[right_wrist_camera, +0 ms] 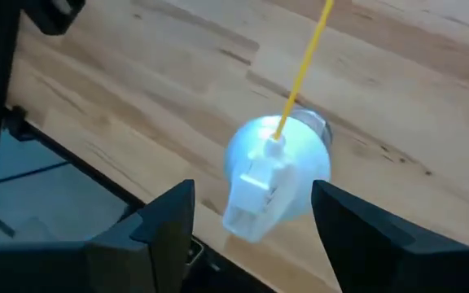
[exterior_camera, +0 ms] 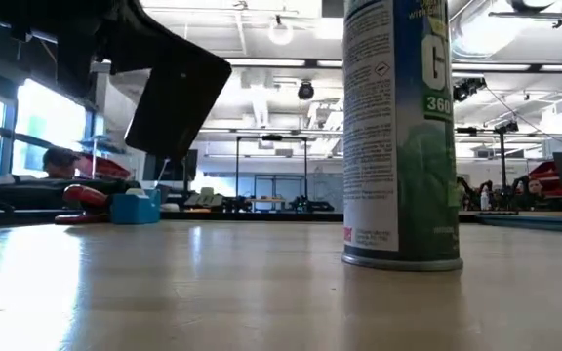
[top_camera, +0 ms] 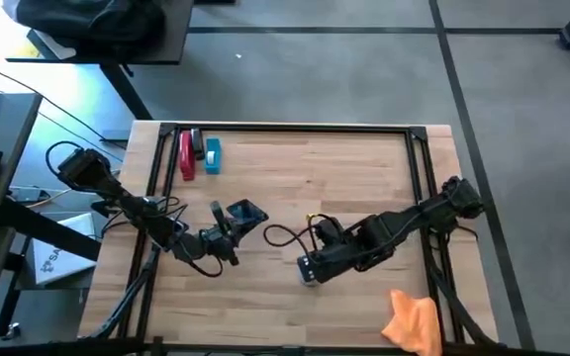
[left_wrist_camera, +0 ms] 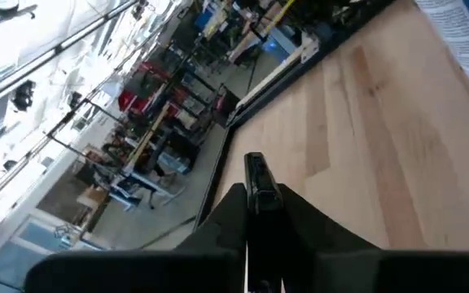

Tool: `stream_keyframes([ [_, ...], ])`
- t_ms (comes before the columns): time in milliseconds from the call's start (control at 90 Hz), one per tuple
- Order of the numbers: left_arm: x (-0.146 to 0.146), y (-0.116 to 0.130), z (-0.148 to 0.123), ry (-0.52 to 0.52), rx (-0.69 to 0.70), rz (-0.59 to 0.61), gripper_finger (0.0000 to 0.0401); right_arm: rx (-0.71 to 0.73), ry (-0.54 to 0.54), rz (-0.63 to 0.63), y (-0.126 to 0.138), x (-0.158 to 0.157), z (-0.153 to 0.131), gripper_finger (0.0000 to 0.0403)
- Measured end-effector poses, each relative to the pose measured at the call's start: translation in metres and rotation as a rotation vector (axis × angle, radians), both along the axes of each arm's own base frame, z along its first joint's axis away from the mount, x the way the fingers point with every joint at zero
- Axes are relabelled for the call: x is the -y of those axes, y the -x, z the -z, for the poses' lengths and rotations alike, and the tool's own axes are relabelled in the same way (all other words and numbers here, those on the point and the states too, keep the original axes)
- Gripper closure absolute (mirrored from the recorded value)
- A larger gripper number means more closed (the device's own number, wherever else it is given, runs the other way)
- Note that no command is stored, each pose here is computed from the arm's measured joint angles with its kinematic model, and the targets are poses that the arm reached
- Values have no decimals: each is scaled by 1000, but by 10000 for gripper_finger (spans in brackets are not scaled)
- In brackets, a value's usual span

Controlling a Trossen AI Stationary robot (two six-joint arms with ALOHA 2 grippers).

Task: Apply microfiber cloth
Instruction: Spray the front and back of the black cellphone using the white spray bottle

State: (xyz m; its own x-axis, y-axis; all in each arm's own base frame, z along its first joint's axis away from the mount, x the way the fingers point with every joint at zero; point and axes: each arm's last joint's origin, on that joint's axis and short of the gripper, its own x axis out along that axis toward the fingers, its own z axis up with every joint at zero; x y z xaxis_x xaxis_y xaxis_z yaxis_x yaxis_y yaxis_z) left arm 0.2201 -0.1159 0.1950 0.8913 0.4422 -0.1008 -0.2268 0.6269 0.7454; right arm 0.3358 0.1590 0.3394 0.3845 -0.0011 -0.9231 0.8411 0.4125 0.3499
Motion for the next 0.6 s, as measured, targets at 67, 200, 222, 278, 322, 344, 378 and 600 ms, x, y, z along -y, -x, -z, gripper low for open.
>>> stream_keyframes([
  [67,-1,-1,0,-7,-4,-3,384,-9,10,6,0,2,3,187],
  [200,-4,-2,0,-13,-7,-9,384,-41,19,4,0,2,14,196],
  [222,-4,-2,0,-11,-4,-10,384,-48,9,0,0,1,16,199],
  [278,-5,-3,-2,-4,8,-15,384,-66,-11,-8,0,1,21,207],
  [322,-6,-4,-3,4,18,-11,384,-77,-19,-11,-1,1,24,214],
  [344,-6,-4,-3,9,23,-7,384,-78,-22,-10,-1,1,25,218],
  [378,-7,-5,-4,12,33,0,384,-72,-28,-11,-2,1,26,226],
  [600,-11,-8,-17,-12,112,-10,384,-86,-26,-55,-2,6,25,312],
])
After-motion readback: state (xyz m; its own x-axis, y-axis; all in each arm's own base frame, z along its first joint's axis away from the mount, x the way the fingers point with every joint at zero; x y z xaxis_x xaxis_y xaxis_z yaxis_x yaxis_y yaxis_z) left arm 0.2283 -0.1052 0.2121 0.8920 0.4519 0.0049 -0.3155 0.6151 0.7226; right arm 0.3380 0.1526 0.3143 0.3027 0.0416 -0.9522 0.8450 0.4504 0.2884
